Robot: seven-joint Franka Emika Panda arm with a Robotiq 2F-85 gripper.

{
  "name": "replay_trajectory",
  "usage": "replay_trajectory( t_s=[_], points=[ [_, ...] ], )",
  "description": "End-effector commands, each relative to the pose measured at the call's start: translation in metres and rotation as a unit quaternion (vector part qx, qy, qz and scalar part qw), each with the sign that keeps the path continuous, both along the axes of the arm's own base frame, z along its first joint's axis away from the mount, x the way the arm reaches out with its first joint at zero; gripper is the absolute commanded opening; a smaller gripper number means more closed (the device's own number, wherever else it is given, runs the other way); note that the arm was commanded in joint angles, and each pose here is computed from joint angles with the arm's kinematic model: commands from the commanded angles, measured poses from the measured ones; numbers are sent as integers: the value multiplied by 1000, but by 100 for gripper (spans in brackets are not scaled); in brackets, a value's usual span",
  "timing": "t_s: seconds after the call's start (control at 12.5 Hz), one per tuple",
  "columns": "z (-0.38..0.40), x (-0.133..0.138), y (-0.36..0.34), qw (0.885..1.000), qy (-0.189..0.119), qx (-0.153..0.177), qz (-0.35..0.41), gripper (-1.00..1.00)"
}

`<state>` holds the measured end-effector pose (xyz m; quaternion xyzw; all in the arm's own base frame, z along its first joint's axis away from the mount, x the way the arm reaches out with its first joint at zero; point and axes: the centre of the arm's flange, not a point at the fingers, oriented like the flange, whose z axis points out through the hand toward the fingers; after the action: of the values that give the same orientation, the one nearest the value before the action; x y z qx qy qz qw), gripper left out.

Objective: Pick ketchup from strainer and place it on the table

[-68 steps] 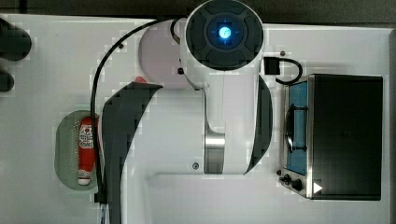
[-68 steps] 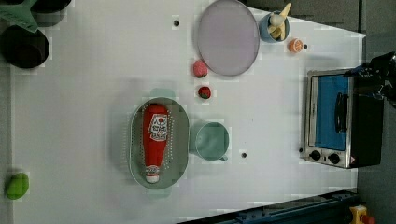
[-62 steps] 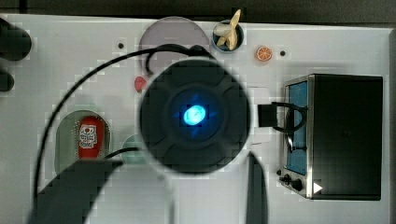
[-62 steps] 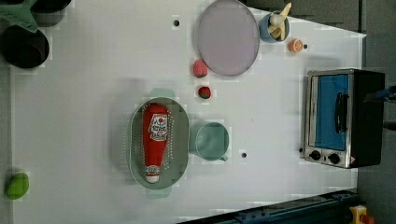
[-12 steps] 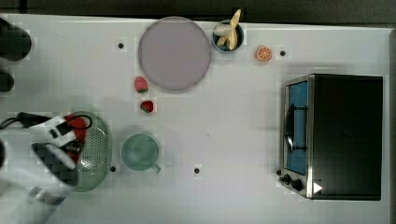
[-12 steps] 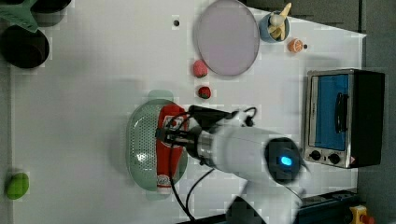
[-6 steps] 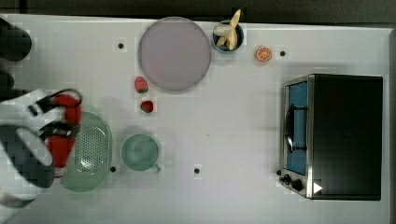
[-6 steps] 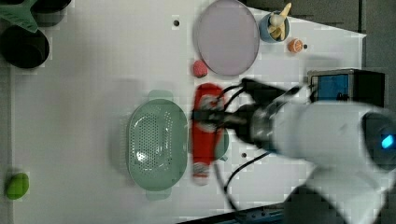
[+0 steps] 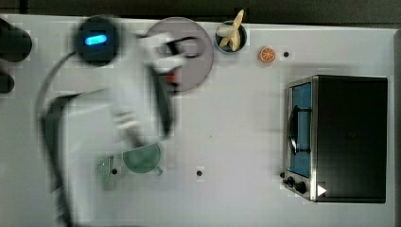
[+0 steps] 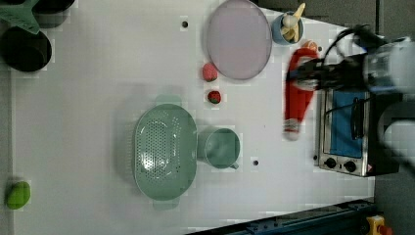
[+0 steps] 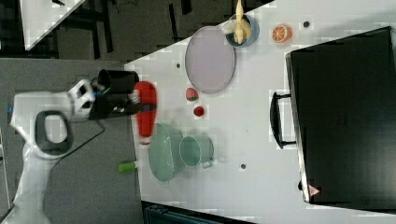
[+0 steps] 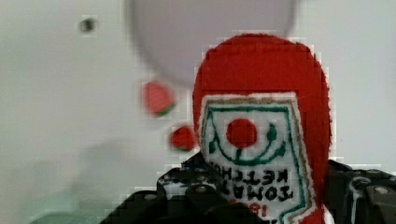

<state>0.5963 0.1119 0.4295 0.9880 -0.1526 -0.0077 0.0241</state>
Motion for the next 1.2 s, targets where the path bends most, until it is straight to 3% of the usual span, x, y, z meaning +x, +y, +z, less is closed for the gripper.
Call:
replay_trajectory(
  t_s=[0.08, 0.32, 0.56, 0.72, 1.2],
  points=[
    [5, 11, -96, 1000, 2, -8, 27, 19],
    [-14, 4, -150, 1000, 19, -15, -10, 19],
    [-51, -7, -172, 999, 10, -16, -26, 19],
    [-83, -20, -169, 1000, 3, -12, -22, 19],
    [-167, -71, -144, 1000, 22, 0, 2, 19]
  ],
)
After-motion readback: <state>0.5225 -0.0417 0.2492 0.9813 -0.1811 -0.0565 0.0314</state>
